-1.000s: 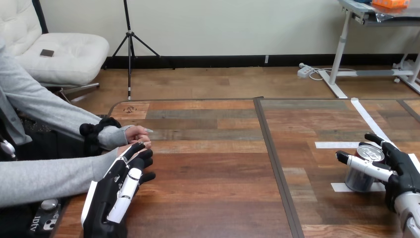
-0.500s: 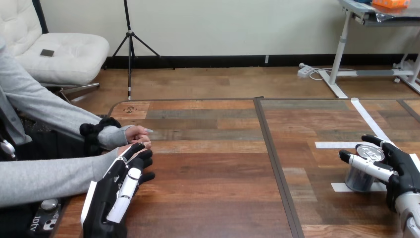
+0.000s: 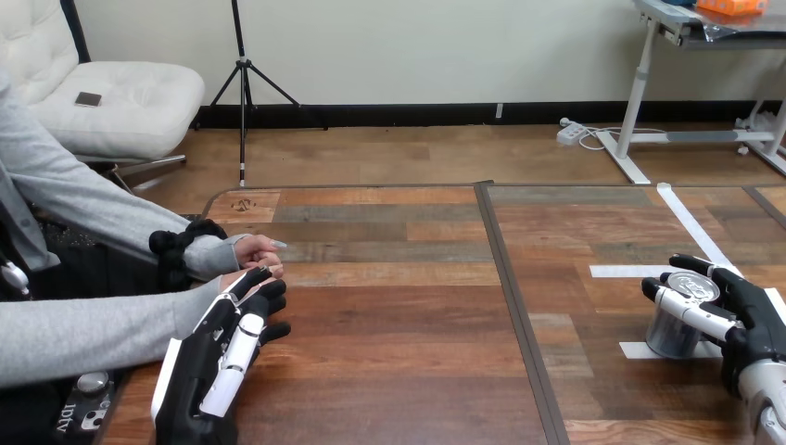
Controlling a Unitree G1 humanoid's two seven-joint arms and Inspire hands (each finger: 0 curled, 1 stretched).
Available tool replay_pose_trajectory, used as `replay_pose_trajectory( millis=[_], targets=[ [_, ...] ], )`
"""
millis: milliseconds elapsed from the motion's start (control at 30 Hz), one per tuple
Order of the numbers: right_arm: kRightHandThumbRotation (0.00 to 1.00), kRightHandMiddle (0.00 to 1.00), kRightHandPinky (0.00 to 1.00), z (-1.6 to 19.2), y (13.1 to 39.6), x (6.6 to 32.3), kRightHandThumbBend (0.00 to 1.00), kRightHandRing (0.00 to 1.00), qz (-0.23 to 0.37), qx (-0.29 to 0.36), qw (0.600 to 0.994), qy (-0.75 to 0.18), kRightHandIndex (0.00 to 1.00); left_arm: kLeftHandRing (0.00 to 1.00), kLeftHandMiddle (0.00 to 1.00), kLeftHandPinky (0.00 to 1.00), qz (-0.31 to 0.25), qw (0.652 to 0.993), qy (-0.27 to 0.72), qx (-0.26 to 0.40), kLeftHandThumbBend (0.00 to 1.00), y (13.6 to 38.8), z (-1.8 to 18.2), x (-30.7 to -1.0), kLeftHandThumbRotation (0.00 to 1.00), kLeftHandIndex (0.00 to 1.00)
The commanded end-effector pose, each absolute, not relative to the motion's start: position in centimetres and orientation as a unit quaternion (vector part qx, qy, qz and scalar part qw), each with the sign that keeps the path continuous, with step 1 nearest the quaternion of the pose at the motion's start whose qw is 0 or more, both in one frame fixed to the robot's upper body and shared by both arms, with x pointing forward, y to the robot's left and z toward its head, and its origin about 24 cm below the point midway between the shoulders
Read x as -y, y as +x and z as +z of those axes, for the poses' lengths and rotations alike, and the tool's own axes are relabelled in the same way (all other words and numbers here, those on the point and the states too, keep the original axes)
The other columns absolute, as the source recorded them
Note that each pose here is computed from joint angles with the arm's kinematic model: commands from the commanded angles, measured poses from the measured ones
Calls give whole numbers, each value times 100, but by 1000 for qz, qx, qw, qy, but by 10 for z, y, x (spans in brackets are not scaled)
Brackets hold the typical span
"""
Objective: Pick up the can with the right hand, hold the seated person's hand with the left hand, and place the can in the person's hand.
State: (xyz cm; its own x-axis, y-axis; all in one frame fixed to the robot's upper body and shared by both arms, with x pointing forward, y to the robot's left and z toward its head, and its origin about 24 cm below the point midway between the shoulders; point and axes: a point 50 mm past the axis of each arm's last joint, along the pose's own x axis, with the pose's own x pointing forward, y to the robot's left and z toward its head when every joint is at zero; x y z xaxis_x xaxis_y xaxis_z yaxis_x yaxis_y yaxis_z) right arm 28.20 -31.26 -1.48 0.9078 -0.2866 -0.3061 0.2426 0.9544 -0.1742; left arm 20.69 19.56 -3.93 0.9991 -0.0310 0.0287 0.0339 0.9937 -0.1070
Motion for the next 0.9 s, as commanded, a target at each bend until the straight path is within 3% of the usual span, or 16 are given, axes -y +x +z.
replay_pose_trajectory(
  millis=[0,867],
  targets=[
    [0,70,66,-2,292,312,62,67,-124,-141,978,-88,74,83,80,74,-30,996,-43,67,43,228,-18,-195,65,82],
    [0,65,64,5,294,318,71,61,-100,-151,975,-132,70,82,79,72,-25,996,-46,66,43,228,-18,-194,65,81]
  ],
)
